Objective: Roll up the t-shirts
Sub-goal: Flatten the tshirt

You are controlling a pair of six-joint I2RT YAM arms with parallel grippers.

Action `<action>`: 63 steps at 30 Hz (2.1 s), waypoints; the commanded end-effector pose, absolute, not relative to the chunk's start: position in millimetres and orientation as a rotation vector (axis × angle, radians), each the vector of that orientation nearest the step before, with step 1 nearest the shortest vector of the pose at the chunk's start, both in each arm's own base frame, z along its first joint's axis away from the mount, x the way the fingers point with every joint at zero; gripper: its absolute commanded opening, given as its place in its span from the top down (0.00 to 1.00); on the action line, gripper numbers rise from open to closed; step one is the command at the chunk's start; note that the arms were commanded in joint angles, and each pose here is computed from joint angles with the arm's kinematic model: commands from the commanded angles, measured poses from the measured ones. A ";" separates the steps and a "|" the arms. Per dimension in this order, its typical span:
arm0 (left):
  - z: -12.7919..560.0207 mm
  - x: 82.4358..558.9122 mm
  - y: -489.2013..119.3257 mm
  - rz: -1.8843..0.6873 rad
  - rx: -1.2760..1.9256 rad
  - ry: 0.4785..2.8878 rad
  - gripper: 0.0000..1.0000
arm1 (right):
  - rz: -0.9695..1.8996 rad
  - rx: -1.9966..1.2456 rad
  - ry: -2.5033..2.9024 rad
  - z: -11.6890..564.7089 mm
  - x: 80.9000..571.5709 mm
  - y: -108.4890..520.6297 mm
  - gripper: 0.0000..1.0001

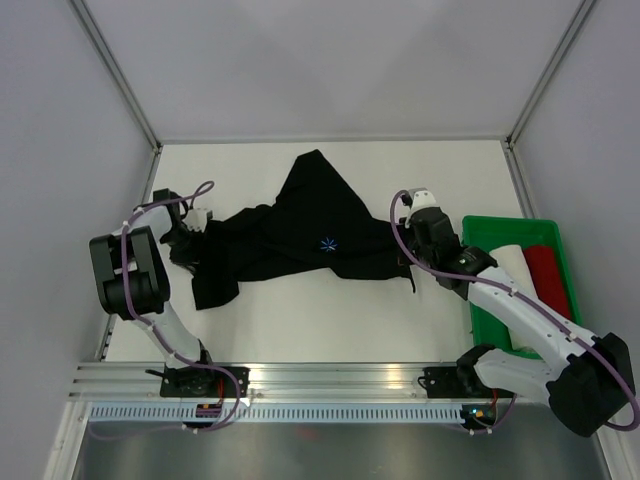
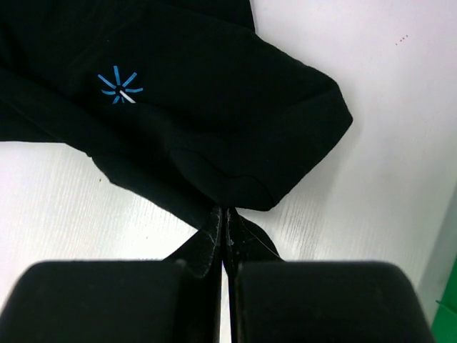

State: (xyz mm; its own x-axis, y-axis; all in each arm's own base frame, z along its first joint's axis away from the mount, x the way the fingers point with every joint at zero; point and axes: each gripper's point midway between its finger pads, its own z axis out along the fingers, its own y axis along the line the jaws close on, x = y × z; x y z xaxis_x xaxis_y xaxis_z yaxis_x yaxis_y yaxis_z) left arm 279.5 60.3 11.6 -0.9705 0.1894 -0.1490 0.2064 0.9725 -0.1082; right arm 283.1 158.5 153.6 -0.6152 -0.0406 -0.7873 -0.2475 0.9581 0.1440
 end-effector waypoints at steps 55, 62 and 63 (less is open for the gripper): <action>503.1 465.5 15.7 0.191 0.264 1.536 0.98 | 0.395 0.104 1.208 630.2 428.4 26.9 1.00; 472.8 457.7 12.2 0.175 0.290 1.606 0.98 | 0.362 0.040 1.266 618.9 393.1 32.2 1.00; 470.8 459.8 14.8 0.188 0.283 1.612 0.98 | 0.369 0.034 1.262 622.9 391.9 33.3 1.00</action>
